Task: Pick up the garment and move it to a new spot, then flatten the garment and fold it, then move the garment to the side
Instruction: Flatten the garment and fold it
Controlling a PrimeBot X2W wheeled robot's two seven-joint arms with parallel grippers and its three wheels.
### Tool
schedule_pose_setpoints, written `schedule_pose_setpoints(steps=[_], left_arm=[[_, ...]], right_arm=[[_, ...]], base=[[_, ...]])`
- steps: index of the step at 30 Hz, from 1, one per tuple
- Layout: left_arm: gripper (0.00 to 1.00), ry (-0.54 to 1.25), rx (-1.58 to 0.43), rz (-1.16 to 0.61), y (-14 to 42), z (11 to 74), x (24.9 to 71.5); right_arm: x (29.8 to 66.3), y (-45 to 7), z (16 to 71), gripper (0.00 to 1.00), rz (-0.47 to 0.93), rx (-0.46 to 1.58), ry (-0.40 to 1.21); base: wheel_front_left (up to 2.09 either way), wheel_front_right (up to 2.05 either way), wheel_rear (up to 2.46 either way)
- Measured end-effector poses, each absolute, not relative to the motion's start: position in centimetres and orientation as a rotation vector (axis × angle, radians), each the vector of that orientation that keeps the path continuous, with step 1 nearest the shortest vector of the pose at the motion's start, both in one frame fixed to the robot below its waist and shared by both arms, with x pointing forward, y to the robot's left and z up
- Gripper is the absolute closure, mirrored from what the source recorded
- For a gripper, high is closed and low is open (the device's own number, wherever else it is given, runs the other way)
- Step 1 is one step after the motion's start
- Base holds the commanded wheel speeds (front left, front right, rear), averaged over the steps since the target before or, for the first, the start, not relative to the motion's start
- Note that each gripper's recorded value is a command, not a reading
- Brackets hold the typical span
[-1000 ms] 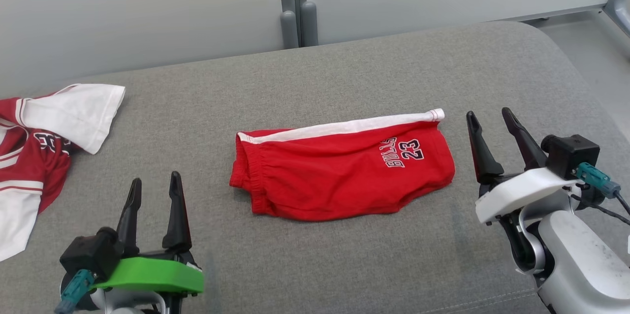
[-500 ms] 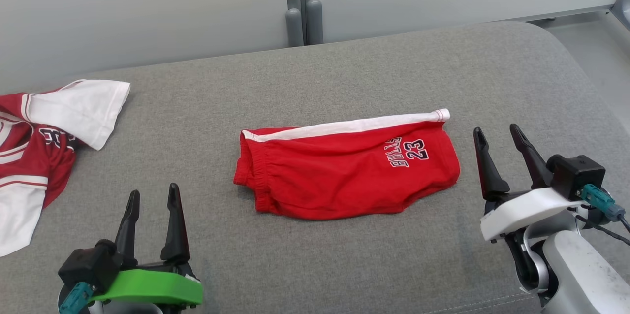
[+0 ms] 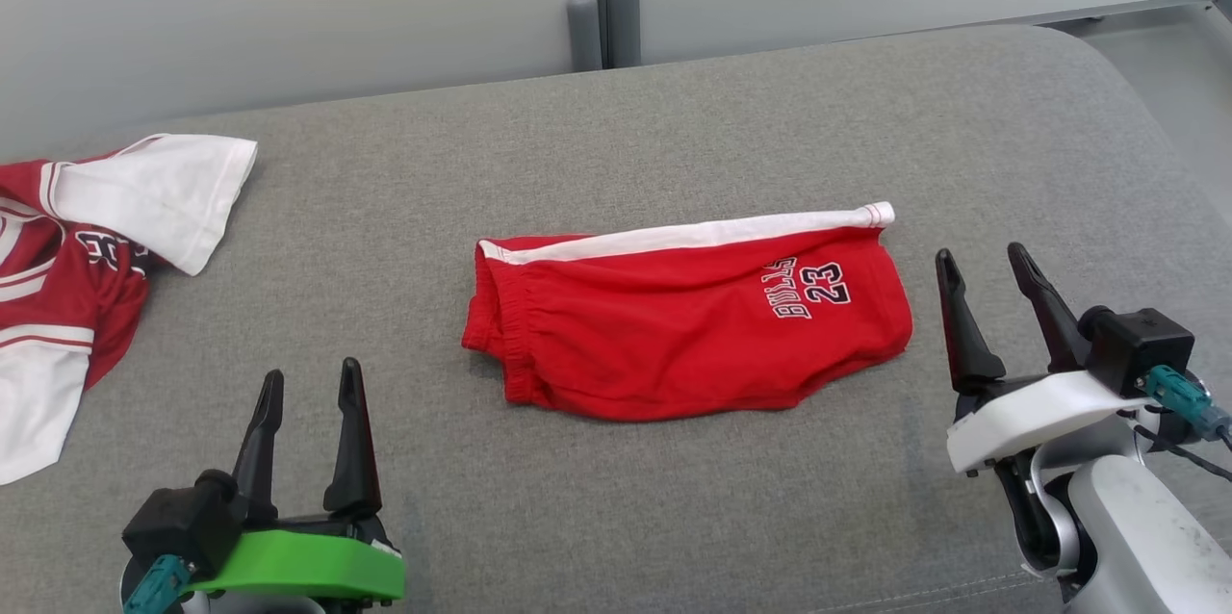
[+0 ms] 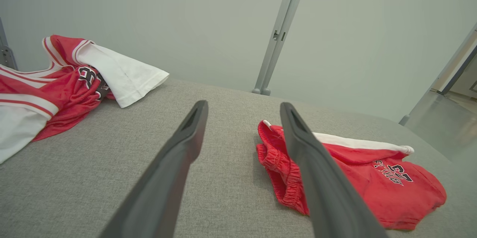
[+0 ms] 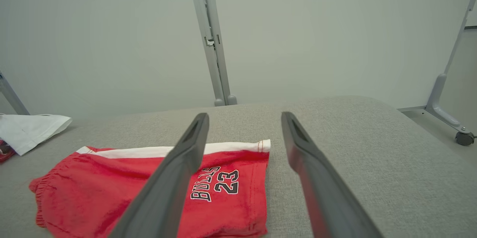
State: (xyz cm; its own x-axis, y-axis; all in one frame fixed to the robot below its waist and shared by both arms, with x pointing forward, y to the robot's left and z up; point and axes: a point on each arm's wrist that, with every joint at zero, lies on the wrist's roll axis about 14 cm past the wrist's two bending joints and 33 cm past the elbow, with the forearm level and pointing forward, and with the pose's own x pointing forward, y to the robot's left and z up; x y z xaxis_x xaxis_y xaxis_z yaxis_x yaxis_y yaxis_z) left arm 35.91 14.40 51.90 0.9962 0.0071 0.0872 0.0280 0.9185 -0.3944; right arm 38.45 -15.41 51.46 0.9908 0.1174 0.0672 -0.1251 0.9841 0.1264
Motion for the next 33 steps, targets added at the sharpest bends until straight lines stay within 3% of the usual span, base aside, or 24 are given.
schedule_pose_setpoints(steps=[10,21,33], left_arm=[[0.0,-0.063,-0.401,-0.004,14.4,51.0,36.3],[0.0,-0.04,-0.396,0.005,14.6,50.1,37.7],[0.0,-0.014,-0.388,0.045,15.7,48.8,39.0]], right_arm=[[39.5,-16.7,47.1,0.0,0.084,0.199,0.1],[43.8,-16.3,44.0,0.0,0.152,0.256,0.286],[45.9,-15.2,38.5,0.0,0.175,0.329,0.532]], base=[[0.0,0.0,0.0],[0.0,0.0,0.0],[0.0,0.0,0.0]])
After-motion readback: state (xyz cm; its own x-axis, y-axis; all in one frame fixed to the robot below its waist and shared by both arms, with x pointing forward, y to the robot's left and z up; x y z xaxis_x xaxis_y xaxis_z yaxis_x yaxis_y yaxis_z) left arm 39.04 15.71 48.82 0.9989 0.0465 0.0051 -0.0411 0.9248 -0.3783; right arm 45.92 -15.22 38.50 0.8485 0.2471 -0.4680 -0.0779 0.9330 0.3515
